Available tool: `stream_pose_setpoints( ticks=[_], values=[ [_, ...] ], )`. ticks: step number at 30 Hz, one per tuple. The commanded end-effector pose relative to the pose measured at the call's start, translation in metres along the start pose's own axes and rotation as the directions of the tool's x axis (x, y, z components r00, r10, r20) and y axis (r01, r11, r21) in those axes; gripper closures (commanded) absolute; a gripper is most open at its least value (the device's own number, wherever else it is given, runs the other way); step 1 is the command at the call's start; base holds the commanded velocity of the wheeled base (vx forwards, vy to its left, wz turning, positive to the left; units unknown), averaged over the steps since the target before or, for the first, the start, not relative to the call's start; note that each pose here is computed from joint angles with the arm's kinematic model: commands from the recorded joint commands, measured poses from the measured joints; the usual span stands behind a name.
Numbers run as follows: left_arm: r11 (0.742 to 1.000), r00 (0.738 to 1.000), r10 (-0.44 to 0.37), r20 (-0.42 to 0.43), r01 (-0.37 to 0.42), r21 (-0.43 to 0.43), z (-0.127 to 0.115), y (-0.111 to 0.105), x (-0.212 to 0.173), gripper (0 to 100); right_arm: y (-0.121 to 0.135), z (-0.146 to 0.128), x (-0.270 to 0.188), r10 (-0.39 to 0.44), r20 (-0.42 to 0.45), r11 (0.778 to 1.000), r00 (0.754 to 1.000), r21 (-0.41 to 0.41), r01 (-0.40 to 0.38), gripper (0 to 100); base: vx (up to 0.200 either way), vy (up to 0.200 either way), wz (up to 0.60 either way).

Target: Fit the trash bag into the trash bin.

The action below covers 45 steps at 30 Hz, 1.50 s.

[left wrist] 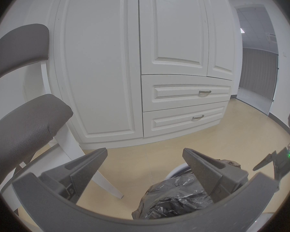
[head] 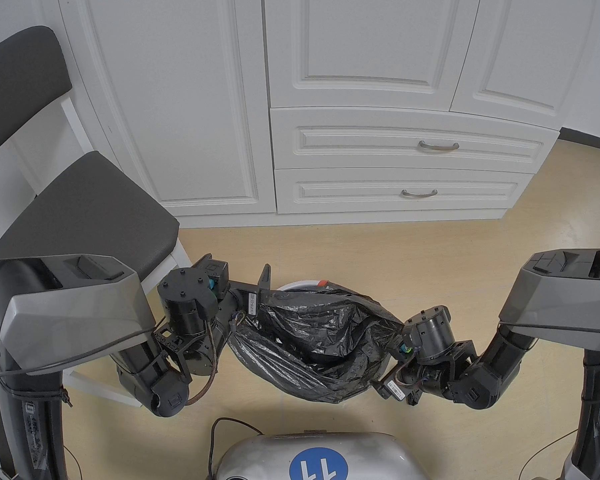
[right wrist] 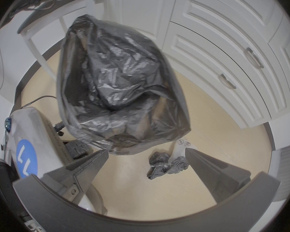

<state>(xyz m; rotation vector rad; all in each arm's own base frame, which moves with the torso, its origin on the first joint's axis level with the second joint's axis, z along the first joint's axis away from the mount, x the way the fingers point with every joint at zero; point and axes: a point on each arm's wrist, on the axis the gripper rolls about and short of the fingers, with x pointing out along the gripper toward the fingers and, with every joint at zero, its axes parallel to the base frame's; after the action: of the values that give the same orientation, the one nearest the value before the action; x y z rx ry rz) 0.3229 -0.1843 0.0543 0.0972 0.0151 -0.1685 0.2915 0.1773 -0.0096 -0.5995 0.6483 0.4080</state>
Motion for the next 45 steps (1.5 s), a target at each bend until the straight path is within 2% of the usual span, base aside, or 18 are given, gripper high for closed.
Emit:
stream_pose_setpoints(
  ticks=[1,8,12,14,17,21,23,26,28,29,33,35,36,37,38,39,43,45],
  values=[
    [1.0,1.0,-0.002,0.002,0.002,0.0,0.003,0.0,-0.003,0,0.006,0.006,-0.012,0.013,0.036,1.0,0.999,-0.01,-0.012,0,0.0,0.0,0.0],
    [1.0,1.0,-0.014,-0.004,0.014,0.003,0.0,-0.001,-0.003,0,-0.008,0.039,-0.012,-0.082,0.239,0.987,0.968,0.152,0.046,0,0.0,0.0,0.0],
    [1.0,1.0,-0.019,-0.007,0.019,0.004,-0.001,-0.003,-0.003,0,-0.005,0.045,0.005,-0.113,0.248,0.978,0.962,0.2,0.063,0,0.0,0.0,0.0],
    [1.0,1.0,-0.02,-0.005,0.02,0.004,-0.001,-0.003,-0.003,0,0.001,0.047,0.023,-0.15,0.233,0.965,0.961,0.247,0.091,0,0.0,0.0,0.0],
    [1.0,1.0,-0.02,-0.005,0.02,0.004,-0.001,-0.003,-0.003,0,0.001,0.048,0.035,-0.164,0.232,0.959,0.959,0.266,0.099,0,0.0,0.0,0.0],
    [1.0,1.0,-0.019,0.001,0.019,0.0,0.0,-0.003,-0.002,0,-0.007,0.057,0.058,-0.203,0.25,0.931,0.947,0.348,0.108,0,0.0,0.0,0.0],
    [1.0,1.0,-0.019,0.002,0.019,0.0,0.001,-0.003,-0.002,0,-0.009,0.065,0.065,-0.235,0.269,0.911,0.934,0.396,0.115,0,0.0,0.0,0.0],
    [1.0,1.0,-0.019,0.001,0.019,0.0,0.0,-0.003,-0.002,0,-0.017,0.078,0.078,-0.309,0.282,0.866,0.908,0.478,0.147,0,0.0,0.0,0.0],
    [1.0,1.0,-0.019,0.002,0.019,0.0,0.0,-0.004,-0.002,0,-0.019,0.081,0.081,-0.324,0.289,0.856,0.901,0.494,0.149,0,0.0,0.0,0.0],
    [1.0,1.0,-0.021,0.002,0.021,-0.002,0.0,-0.004,-0.002,0,-0.026,0.088,0.088,-0.359,0.301,0.83,0.883,0.536,0.155,0,0.0,0.0,0.0],
    [1.0,1.0,-0.021,0.002,0.021,-0.002,0.0,-0.004,-0.002,0,-0.036,0.103,0.102,-0.426,0.328,0.771,0.843,0.62,0.148,0,0.0,0.0,0.0],
    [1.0,1.0,-0.021,0.001,0.021,-0.001,0.0,-0.004,-0.002,0,-0.039,0.11,0.107,-0.451,0.341,0.746,0.825,0.651,0.139,0,0.0,0.0,0.0],
    [1.0,1.0,-0.021,0.001,0.021,-0.001,0.0,-0.004,-0.002,0,-0.039,0.11,0.107,-0.451,0.341,0.746,0.825,0.651,0.139,0,0.0,0.0,0.0],
    [1.0,1.0,-0.021,0.001,0.021,-0.001,0.0,-0.004,-0.002,0,-0.041,0.116,0.109,-0.469,0.356,0.725,0.808,0.678,0.122,0,0.0,0.0,0.0],
    [1.0,1.0,-0.021,0.001,0.021,-0.001,0.0,-0.004,-0.002,0,-0.041,0.116,0.109,-0.469,0.356,0.725,0.808,0.678,0.122,0,0.0,0.0,0.0],
    [1.0,1.0,-0.021,0.002,0.021,-0.002,0.0,-0.004,-0.001,0,-0.043,0.124,0.112,-0.484,0.377,0.699,0.789,0.709,0.09,0,0.0,0.0,0.0],
    [1.0,1.0,-0.021,0.002,0.021,-0.002,0.0,-0.004,-0.001,0,-0.045,0.125,0.113,-0.489,0.376,0.69,0.787,0.718,0.085,0,0.0,0.0,0.0],
    [1.0,1.0,-0.022,-0.005,0.022,0.002,-0.003,-0.005,-0.001,0,-0.039,0.112,0.121,-0.468,0.335,0.706,0.817,0.698,0.118,0,0.0,0.0,0.0]
  ],
)
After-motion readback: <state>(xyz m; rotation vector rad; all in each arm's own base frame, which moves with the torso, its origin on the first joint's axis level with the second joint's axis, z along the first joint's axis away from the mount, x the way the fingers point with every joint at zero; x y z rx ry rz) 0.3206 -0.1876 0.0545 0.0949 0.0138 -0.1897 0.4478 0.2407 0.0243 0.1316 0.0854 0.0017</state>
